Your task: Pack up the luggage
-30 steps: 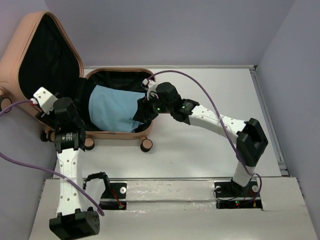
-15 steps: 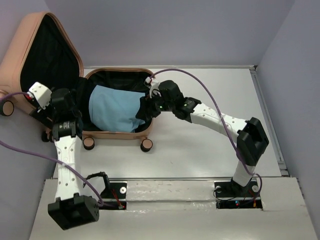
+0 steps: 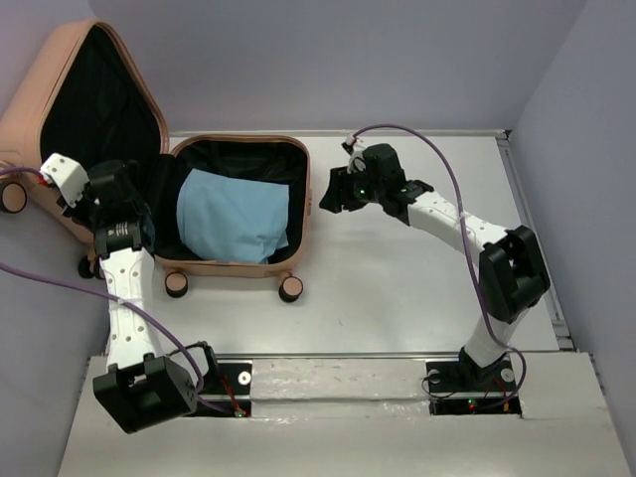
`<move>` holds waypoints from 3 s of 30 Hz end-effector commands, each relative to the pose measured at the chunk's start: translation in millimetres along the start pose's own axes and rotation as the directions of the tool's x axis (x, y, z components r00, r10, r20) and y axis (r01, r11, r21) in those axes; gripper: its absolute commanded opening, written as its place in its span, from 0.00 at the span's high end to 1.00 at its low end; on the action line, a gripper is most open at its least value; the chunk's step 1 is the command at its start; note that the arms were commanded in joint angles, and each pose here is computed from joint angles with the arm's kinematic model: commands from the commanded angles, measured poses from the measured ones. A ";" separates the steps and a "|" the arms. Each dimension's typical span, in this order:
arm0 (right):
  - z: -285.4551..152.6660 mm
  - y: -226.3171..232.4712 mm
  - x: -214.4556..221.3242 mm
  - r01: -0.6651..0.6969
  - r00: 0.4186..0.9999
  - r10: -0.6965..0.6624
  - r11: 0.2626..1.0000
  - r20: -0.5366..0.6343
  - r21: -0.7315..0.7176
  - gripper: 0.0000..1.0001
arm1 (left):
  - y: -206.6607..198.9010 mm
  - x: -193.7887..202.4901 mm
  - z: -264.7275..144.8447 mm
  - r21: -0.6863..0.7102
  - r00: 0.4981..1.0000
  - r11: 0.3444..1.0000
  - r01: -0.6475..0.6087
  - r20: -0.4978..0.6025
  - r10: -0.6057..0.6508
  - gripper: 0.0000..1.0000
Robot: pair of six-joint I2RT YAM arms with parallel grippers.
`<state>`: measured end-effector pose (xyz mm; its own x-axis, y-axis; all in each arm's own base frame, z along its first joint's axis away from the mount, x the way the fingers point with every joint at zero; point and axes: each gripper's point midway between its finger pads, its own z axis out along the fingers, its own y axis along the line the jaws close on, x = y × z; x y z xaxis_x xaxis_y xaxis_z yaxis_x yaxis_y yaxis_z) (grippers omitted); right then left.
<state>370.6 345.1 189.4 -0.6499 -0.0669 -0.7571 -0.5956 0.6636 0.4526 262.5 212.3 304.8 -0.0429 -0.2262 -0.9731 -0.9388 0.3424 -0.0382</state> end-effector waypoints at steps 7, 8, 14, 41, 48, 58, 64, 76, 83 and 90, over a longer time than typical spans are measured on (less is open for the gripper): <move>22.1 -11.5 1.1 -0.109 0.994 0.110 0.993 0.007 -0.043 0.24 | -70.7 -12.0 -76.2 0.391 0.985 0.912 0.123 0.063 -0.160 0.94; 28.9 -5.8 4.7 -0.142 0.990 0.142 0.986 -0.008 -0.090 0.22 | -73.2 -14.7 -91.7 0.444 0.982 0.886 0.132 0.064 -0.178 0.94; 52.0 4.1 9.4 -0.253 0.967 0.255 0.956 -0.006 -0.152 0.26 | -93.6 12.9 -170.2 0.742 0.994 0.670 0.038 0.043 -0.105 0.94; 45.5 -77.7 52.1 -0.255 0.967 0.254 0.958 0.022 0.127 0.93 | -50.9 20.5 -510.8 0.581 0.986 -0.813 0.042 0.109 0.129 0.01; 1.2 -111.5 52.0 -0.246 0.969 0.234 0.943 0.075 0.226 0.93 | -170.7 27.4 -390.9 0.971 0.970 -0.187 0.150 -0.108 0.217 0.02; -81.4 -156.7 49.9 -0.196 0.980 0.166 0.886 0.106 0.421 0.53 | -206.9 35.2 -211.5 0.880 0.934 0.345 0.326 -0.356 0.025 0.02; -123.9 -133.2 21.4 -0.208 0.966 0.125 0.895 0.225 0.394 0.37 | -189.1 53.6 -123.3 0.743 0.899 0.526 0.413 -0.426 -0.105 0.04; -92.0 -172.4 15.4 -0.300 0.949 0.217 0.846 0.227 0.441 0.93 | -165.3 199.9 -71.7 0.510 0.750 0.648 0.565 -0.645 -0.146 0.26; -30.6 -169.5 21.8 -0.256 0.967 0.234 0.895 0.105 0.366 0.93 | -178.4 235.8 -106.0 0.569 0.753 0.640 0.516 -0.658 -0.022 0.31; 36.0 -132.6 -31.4 -0.194 0.980 0.186 0.971 0.068 0.136 0.93 | -150.4 292.0 -173.4 0.656 0.752 0.608 0.447 -0.643 0.142 0.30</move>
<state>459.0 203.7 74.4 -0.7741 0.1182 -0.6220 -0.1554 0.9169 0.3676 367.8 16.8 87.2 -0.1600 -0.7660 -0.6227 -0.5313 0.5984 -0.5997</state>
